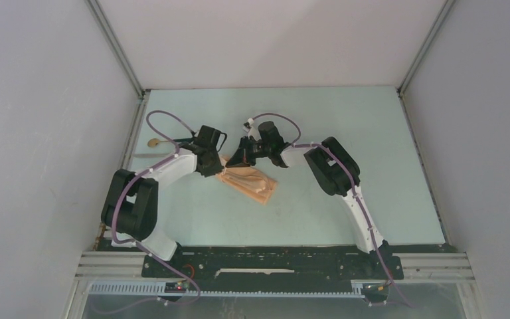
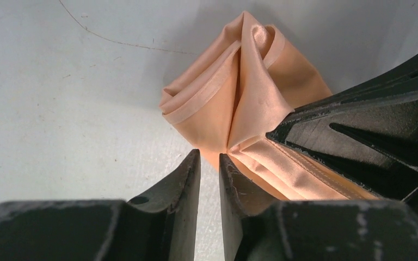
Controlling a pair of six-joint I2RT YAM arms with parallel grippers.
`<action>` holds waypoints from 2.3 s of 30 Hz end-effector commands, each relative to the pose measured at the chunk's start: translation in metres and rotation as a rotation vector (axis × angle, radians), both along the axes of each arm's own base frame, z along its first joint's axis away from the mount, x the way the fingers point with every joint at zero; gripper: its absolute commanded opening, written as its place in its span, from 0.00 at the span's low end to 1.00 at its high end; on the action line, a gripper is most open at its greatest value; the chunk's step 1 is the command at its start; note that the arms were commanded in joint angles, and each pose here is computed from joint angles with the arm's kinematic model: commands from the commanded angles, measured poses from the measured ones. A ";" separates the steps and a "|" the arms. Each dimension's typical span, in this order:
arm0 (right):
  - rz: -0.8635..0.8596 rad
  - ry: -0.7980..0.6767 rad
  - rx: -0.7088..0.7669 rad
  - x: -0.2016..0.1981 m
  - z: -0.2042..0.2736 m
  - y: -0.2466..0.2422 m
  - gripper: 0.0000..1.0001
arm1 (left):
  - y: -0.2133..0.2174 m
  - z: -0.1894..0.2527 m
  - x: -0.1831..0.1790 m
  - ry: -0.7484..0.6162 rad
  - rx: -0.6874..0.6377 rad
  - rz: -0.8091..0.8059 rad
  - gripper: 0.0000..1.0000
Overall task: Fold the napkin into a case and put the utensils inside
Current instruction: Grasp the top corner of the smaller rectangle folded napkin from the folded napkin.
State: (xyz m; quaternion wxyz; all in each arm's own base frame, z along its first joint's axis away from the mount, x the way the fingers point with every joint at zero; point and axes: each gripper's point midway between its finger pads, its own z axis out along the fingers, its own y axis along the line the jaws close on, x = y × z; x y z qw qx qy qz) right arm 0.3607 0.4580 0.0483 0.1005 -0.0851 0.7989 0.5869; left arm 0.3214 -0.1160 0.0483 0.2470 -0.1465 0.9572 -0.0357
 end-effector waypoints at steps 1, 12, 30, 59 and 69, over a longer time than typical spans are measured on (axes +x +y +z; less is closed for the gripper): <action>0.012 -0.044 0.039 0.002 0.020 0.003 0.00 | -0.001 0.007 0.015 -0.028 0.023 0.001 0.26; 0.016 -0.044 0.041 0.002 0.021 0.005 0.00 | -0.006 -0.001 0.024 -0.013 0.029 -0.009 0.30; 0.014 -0.041 0.046 0.004 0.021 0.003 0.00 | 0.002 0.008 0.015 -0.038 0.049 -0.011 0.29; 0.030 -0.028 0.040 -0.003 0.015 0.007 0.00 | -0.008 -0.004 0.023 -0.020 0.033 -0.019 0.08; 0.037 -0.001 0.013 -0.014 0.004 0.017 0.00 | -0.001 0.007 0.019 -0.101 0.020 0.019 0.00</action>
